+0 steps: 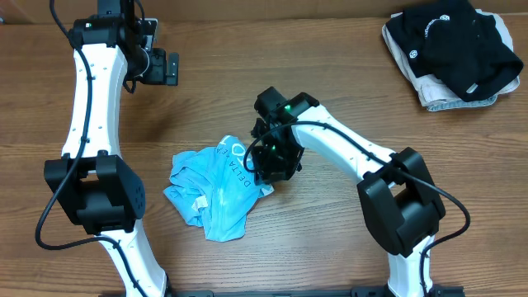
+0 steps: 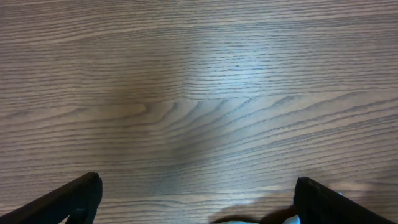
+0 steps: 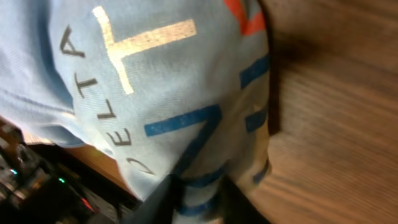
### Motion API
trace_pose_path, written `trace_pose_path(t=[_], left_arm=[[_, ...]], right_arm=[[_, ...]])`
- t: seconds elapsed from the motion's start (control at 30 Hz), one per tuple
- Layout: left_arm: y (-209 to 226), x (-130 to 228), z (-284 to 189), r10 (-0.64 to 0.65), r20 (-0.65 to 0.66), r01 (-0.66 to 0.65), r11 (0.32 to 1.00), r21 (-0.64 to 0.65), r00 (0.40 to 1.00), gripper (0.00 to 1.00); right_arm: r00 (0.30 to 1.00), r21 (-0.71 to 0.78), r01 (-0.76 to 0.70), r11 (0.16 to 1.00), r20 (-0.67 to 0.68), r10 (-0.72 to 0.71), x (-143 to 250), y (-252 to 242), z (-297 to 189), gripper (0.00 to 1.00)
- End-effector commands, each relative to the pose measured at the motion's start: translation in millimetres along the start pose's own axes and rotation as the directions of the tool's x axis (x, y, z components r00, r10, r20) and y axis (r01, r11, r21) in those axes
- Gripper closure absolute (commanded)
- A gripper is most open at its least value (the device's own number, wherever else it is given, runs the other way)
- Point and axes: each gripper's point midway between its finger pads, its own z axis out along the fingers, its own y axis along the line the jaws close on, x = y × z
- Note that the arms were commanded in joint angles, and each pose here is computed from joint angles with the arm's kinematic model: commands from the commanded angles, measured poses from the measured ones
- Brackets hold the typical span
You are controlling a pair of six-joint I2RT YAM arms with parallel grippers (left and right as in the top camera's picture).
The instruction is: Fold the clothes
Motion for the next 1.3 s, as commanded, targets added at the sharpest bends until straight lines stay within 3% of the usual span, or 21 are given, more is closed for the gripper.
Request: trace_pose_path(t=[0.0,0.03,0.23,0.43,0.63,0.67,0.77,0.87,1.0,1.07,1.27], left_arm=[[3.8,-1.5,3.5,-0.008,-0.003,0.008,1.000,-0.015,1.000,0.00],[3.8,-1.5,3.5,-0.008,-0.003,0.008,1.000,-0.015,1.000,0.00],[3.8,-2.0,3.5,-0.008,-0.001,0.008,1.000,-0.015,1.000,0.00],[3.9,-3.2,3.5,-0.008,0.004,0.008,1.000,-0.015,1.000,0.00],[1.8,-7.3,3.5,-0.007,0.020,0.007,1.000,-0.004,1.000,0.00],[0.4,-8.0,3.4,-0.007,0.023,0.007,1.000,0.005,1.000,0.00],[-0.9,-8.4,3.4,-0.007,0.026,0.007,1.000,0.013,1.000,0.00],[-0.9,-8.3,3.4,-0.007,0.025,0.007,1.000,0.013,1.000,0.00],[-0.9,-8.3,3.4,-0.007,0.025,0.007,1.000,0.013,1.000,0.00],[-0.8,-8.4,3.4,-0.007,0.026,0.007,1.000,0.013,1.000,0.00],[-0.7,-8.4,3.4,-0.007,0.025,0.006,1.000,0.012,1.000,0.00]], right_arm=[[1.000,0.009,0.004,1.000,-0.015,-0.004,3.0,-0.4,5.8,0.91],[1.000,0.015,0.003,1.000,-0.013,-0.003,2.6,-1.7,5.7,0.96],[0.996,0.107,-0.080,0.991,0.057,0.075,-16.7,-48.0,-14.7,0.96],[0.967,0.078,-0.158,0.984,0.216,0.138,-57.8,-121.5,-73.4,0.96],[0.846,0.094,-0.270,0.958,0.499,0.189,-104.4,-210.5,-162.3,0.96],[0.815,0.082,-0.285,0.955,0.545,0.196,-110.8,-221.5,-179.5,0.87],[0.747,0.013,-0.281,0.960,0.631,0.210,-120.6,-232.9,-225.6,0.38],[0.716,-0.063,-0.259,0.964,0.657,0.236,-117.3,-222.3,-262.6,0.21],[0.691,-0.152,-0.331,0.931,0.633,0.349,-95.8,-198.6,-296.5,0.10],[0.660,-0.193,-0.450,0.872,0.586,0.470,-79.9,-191.4,-295.9,0.02],[0.570,-0.107,-0.707,0.699,0.499,0.652,-50.1,-180.1,-260.2,0.00]])
